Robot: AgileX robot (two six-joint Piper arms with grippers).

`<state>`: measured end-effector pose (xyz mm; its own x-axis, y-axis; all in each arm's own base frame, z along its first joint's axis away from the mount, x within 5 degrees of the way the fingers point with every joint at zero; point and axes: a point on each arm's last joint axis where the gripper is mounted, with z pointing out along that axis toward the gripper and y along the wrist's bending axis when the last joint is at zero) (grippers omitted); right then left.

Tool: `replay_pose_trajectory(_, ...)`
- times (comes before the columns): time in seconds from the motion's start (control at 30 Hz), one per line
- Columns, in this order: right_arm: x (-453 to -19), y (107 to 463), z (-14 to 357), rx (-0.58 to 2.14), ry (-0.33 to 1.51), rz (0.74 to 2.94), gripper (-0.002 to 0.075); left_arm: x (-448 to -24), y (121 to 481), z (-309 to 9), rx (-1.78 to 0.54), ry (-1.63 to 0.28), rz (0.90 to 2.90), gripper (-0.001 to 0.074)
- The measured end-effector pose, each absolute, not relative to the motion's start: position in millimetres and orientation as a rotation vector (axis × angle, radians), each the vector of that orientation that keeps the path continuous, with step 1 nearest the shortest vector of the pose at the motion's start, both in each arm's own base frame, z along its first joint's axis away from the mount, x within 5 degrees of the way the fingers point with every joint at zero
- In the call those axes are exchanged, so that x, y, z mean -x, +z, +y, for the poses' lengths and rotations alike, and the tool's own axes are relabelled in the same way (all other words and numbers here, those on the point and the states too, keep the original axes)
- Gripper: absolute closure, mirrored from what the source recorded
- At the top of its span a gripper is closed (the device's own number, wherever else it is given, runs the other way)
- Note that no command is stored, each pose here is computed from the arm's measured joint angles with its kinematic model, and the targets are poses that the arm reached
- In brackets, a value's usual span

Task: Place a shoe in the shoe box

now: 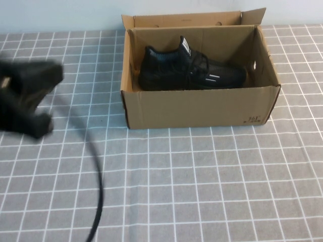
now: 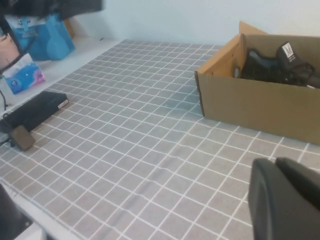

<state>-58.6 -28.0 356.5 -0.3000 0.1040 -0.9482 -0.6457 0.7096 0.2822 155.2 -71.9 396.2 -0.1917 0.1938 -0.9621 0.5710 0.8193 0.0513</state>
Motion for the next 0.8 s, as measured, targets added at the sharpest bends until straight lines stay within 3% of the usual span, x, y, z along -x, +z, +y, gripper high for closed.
replay_pose_trajectory(0.3, 30, 341, -3, 0.461, 0.819, 1.576, 0.0742, -77, 342, -42, -0.444, -0.329, 1.557, 0.0736)
replay_pose_trajectory(0.53, -4, 307, 15, 0.373, 0.806, 1.500, 0.0742, -65, 306, -32, -0.382, -0.270, 1.514, 0.0736)
replay_pose_trajectory(0.8, -37, 247, 29, 0.291, 0.743, 1.419, 0.0742, -72, 261, -31, -0.373, -0.249, 1.622, 0.0736)
